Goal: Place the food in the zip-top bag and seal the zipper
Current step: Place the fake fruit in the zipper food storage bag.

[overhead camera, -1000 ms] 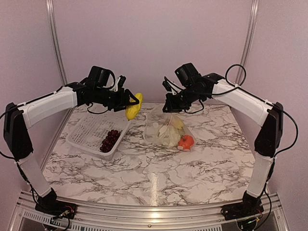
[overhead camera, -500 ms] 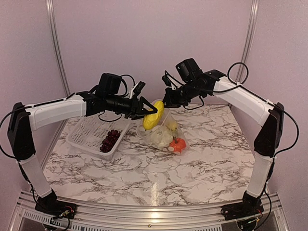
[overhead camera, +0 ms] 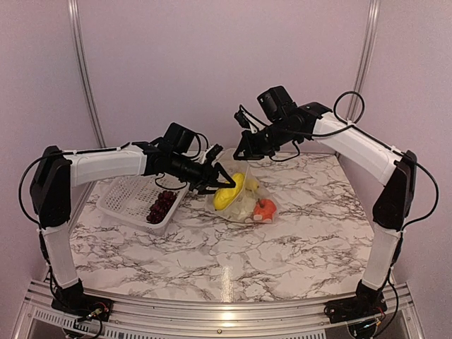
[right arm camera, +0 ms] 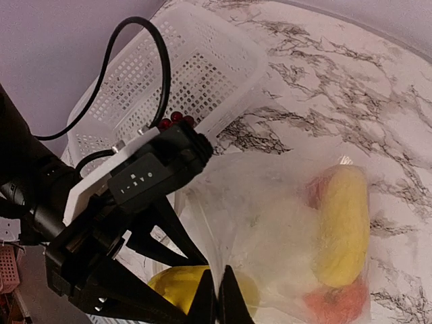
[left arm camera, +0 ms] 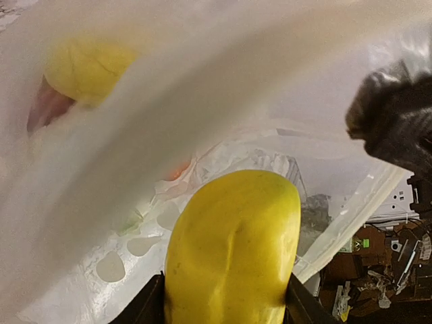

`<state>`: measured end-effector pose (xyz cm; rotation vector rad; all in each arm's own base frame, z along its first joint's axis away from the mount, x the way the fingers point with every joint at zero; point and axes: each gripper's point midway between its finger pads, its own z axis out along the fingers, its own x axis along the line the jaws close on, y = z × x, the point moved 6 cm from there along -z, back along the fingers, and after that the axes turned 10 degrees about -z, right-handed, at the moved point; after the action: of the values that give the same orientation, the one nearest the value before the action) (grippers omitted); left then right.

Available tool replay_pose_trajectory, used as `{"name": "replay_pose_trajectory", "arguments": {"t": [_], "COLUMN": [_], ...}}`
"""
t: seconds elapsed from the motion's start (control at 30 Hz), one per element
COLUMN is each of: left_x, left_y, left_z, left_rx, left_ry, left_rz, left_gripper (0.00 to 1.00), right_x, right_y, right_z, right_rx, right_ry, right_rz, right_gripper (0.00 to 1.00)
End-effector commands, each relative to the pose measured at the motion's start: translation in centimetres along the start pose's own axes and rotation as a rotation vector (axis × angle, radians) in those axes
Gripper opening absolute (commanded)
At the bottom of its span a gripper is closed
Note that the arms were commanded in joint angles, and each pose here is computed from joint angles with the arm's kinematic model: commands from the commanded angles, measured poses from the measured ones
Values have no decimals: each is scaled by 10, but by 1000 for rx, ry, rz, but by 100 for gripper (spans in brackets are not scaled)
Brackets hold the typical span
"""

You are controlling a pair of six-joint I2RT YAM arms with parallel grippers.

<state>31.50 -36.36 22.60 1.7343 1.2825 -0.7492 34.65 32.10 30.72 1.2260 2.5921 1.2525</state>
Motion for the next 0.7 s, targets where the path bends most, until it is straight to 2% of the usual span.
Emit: {"name": "replay_pose_trajectory", "arguments": {"t": [0.0,0.4,0.53,0.67], "left_x": [0,7,20,37], "left_y": [9,48,52,51], "left_z": [10,47,56,61], "left_rx": [10,-82,-143,-233], "left_ry": [-20,-158,-87,-32], "left_rz": [-97,-371,-432,-553], "left_gripper": [32,34,35,37], "right_x": [20,26,28,27], "right_y": [1,1,3,2], "right_z": [-14,-11,-12,-10], "right_rx": [-15,-49,-61,-67], "right_ry": [61,118,128,130], "right_rz": [-48,-4,7,35], "right_gripper": [0,0,0,0]}}
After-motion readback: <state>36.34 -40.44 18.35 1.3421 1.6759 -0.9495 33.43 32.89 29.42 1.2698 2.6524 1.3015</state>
